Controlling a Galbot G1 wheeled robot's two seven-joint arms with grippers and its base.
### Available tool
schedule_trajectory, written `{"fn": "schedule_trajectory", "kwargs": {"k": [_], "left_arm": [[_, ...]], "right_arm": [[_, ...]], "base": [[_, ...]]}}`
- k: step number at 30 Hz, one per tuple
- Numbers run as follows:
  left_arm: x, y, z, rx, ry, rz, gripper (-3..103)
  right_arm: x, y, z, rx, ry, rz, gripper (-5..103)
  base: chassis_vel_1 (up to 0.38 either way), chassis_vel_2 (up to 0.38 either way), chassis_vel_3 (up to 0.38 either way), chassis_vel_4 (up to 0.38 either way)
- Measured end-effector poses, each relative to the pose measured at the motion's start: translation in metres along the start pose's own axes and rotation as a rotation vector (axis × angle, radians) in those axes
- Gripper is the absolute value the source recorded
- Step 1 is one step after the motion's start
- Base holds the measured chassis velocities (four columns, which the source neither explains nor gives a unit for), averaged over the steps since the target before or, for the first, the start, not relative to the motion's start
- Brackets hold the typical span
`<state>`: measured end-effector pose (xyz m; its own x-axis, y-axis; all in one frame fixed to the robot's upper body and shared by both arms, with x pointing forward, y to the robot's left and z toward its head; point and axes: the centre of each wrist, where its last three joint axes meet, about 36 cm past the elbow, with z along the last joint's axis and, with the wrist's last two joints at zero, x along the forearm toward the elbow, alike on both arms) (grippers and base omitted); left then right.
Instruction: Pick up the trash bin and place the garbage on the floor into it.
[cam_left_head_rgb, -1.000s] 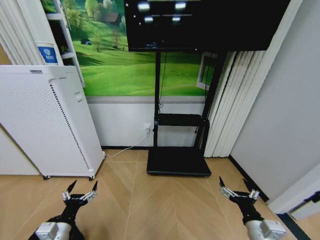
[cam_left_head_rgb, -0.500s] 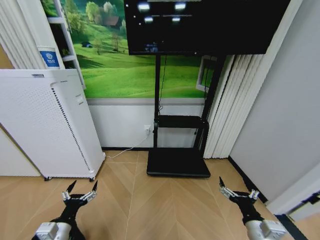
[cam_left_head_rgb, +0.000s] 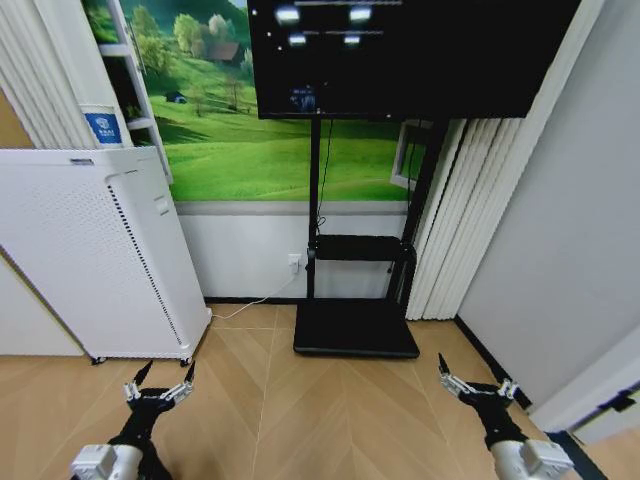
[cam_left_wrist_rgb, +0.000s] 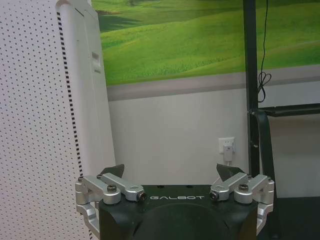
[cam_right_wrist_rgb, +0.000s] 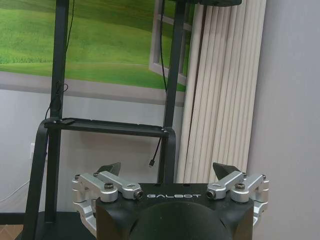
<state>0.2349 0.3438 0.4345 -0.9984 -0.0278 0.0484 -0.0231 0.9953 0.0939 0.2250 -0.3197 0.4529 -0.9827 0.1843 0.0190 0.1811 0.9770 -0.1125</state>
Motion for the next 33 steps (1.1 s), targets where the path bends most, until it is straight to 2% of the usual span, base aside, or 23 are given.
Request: {"fn": "schedule_trajectory", "kwargs": {"k": [33], "left_arm": [[0.0, 0.0, 0.0, 0.0, 0.0, 0.0, 100]], "right_arm": [[0.0, 0.0, 0.0, 0.0, 0.0, 0.0, 100]], "base": [[0.0, 0.0, 0.0, 0.0]]}}
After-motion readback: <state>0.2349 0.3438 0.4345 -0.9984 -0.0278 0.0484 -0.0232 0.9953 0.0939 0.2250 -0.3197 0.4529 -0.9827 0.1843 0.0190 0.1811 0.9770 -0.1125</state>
